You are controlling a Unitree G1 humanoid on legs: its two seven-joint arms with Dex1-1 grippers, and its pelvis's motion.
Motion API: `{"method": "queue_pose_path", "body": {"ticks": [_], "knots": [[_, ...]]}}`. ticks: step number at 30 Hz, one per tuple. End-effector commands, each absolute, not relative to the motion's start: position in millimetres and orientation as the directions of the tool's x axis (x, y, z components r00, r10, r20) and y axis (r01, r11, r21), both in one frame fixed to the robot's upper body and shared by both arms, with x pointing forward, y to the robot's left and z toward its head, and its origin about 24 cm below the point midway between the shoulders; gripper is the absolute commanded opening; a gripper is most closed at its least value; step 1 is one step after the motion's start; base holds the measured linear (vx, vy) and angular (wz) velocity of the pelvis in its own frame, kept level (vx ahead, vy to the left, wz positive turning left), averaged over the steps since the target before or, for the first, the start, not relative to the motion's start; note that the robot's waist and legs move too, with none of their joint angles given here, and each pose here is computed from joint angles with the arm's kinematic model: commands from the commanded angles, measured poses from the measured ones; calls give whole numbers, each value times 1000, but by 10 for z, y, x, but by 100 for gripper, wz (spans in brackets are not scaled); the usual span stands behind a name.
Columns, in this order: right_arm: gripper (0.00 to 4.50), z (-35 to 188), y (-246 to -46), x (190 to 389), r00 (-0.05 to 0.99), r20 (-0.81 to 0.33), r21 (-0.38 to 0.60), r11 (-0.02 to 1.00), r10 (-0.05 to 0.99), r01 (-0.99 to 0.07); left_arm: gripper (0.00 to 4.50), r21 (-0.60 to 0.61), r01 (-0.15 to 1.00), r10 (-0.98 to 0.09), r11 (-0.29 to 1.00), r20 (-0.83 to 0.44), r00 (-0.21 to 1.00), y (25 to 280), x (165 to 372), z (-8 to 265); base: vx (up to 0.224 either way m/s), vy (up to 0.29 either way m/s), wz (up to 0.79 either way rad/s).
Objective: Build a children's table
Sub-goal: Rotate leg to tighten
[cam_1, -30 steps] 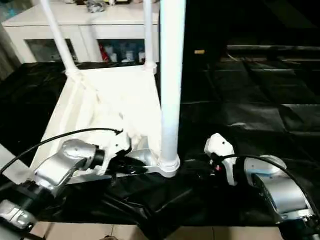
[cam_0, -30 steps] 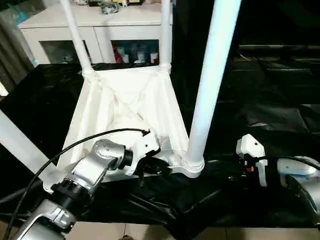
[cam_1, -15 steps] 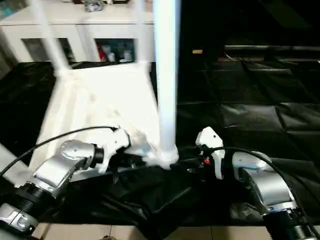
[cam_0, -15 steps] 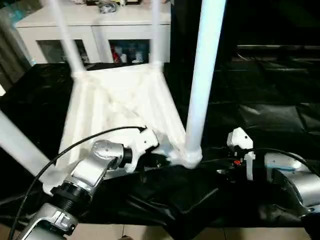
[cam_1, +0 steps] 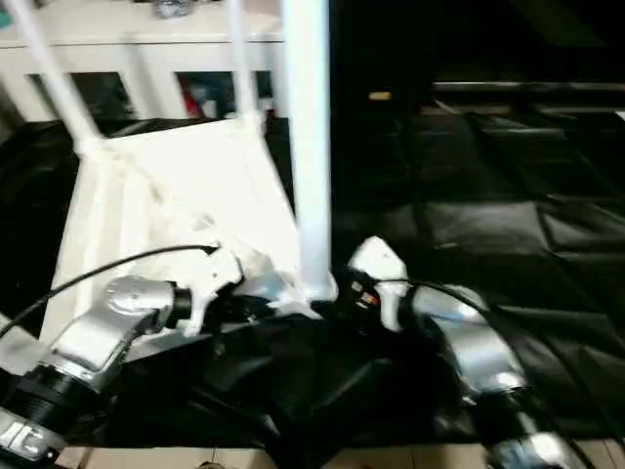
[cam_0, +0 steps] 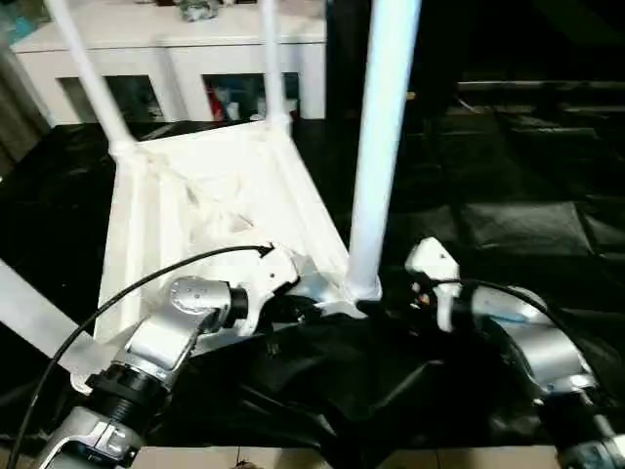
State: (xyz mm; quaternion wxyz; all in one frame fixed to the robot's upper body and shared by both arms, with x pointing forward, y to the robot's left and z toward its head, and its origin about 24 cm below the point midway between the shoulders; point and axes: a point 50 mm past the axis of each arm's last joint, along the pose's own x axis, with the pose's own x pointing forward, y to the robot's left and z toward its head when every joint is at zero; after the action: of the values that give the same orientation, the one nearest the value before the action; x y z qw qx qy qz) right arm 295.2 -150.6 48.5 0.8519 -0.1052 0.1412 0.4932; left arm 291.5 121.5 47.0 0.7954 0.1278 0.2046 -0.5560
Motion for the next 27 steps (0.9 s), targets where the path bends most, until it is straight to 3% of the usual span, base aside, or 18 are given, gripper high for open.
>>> {"method": "queue_pose_path", "body": {"ticks": [1, 9, 20, 21, 27], "knots": [[325, 574, -1507, 3041, 506, -327, -82, 509, 798, -857, 0, -64, 943, -862, 325, -430, 268, 1189, 2856, 452, 0, 0, 0], [275, 586, -1413, 3066, 447, -283, -70, 446, 849, -892, 0, -64, 940, -858, 335, -433, 276, 1234, 2846, 454, 0, 0, 0], [272, 607, -1384, 3106, 422, -234, -29, 427, 876, -904, 0, -63, 941, -859, 333, -432, 275, 1215, 2859, 455, 0, 0, 0], [328, 609, -1384, 3108, 421, -231, -22, 428, 877, -903, 0, -63, 941, -859, 333, -432, 275, 1215, 2860, 455, 0, 0, 0], [347, 607, -1373, 3110, 413, -229, -17, 420, 882, -907, 0, -61, 941, -858, 331, -433, 274, 1216, 2856, 455, 0, 0, 0]]}}
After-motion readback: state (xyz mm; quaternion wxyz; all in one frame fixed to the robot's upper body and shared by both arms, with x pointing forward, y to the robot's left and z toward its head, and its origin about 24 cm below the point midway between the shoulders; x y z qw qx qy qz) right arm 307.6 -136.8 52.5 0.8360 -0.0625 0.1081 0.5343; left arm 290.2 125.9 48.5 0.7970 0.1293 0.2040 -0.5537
